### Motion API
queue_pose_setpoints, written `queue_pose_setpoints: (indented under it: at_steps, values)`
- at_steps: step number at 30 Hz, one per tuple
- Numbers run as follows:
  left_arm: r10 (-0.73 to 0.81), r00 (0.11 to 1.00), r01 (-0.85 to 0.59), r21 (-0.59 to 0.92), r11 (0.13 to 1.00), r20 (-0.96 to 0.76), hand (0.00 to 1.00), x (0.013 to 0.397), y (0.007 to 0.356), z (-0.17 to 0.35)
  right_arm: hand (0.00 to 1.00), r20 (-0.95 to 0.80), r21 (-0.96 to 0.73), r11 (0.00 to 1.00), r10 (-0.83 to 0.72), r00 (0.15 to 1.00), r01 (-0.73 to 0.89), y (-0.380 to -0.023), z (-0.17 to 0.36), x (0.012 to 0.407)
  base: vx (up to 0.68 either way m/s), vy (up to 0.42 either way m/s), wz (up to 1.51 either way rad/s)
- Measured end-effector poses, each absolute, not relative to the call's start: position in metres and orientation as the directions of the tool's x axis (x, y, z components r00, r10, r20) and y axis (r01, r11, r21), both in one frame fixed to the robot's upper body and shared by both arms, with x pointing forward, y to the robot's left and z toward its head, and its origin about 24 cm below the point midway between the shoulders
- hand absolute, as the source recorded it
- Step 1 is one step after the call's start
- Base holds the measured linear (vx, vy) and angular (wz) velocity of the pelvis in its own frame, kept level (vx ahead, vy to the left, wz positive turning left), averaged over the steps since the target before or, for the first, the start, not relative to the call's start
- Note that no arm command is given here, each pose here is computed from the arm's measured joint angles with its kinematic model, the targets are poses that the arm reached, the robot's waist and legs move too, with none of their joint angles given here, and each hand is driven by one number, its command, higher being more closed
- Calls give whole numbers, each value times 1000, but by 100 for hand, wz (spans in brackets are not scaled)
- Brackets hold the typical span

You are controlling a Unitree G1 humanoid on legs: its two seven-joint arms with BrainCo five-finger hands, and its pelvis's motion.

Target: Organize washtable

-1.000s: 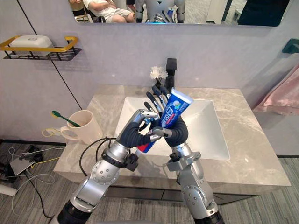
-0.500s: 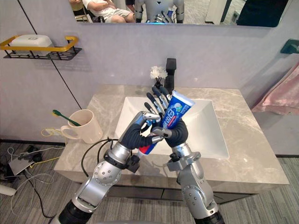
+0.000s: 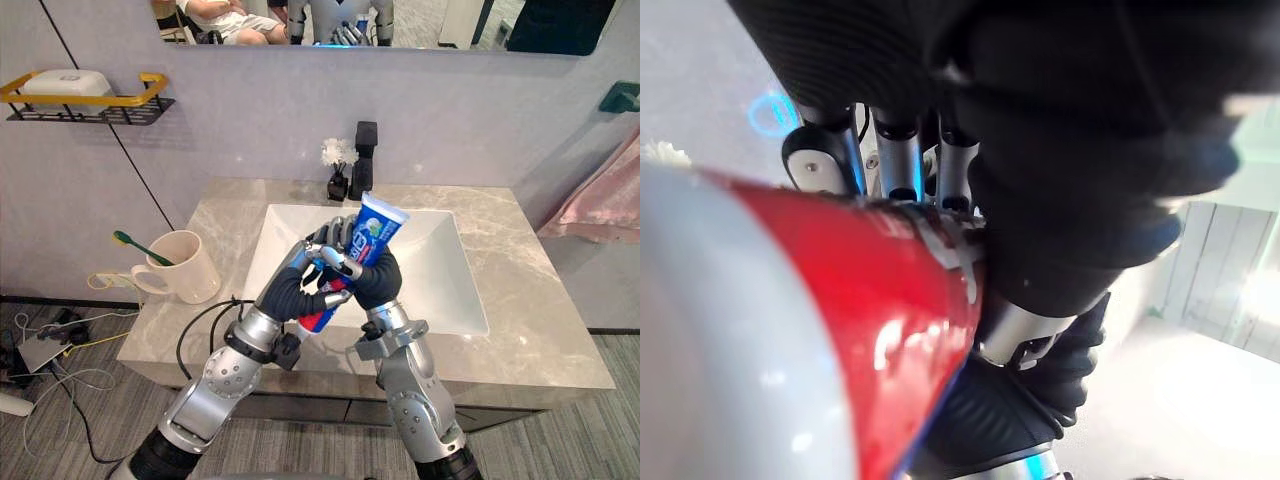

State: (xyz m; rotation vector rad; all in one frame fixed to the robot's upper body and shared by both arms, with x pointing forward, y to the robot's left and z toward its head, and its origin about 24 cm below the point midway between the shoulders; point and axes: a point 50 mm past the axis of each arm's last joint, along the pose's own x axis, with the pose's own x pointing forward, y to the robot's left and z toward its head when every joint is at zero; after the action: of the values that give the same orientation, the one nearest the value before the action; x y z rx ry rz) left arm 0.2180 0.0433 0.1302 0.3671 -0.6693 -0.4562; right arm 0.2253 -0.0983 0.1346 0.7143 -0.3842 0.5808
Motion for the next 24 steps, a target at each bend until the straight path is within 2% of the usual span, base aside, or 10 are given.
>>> queue_pose_setpoints:
  at_steps: [2, 3, 18, 24]
  values:
    - [-510, 697, 285, 459, 842, 504, 100, 218, 43, 129, 100, 510, 500, 611, 365, 779, -614, -98, 134, 226, -15, -8, 1]
    - [-509, 698, 285, 457, 843, 504, 0, 218, 43, 129, 100, 511, 500, 612, 363, 779, -613, -98, 134, 226, -33, -19, 2]
    - [-424, 778, 264, 372, 890, 463, 0, 216, 57, 115, 100, 511, 498, 606, 373, 774, -621, -95, 134, 225, 0, 0, 0]
    - [-302, 850, 162, 330, 930, 432, 0, 219, 81, 107, 100, 529, 513, 587, 358, 769, -626, -91, 137, 225, -7, -3, 2]
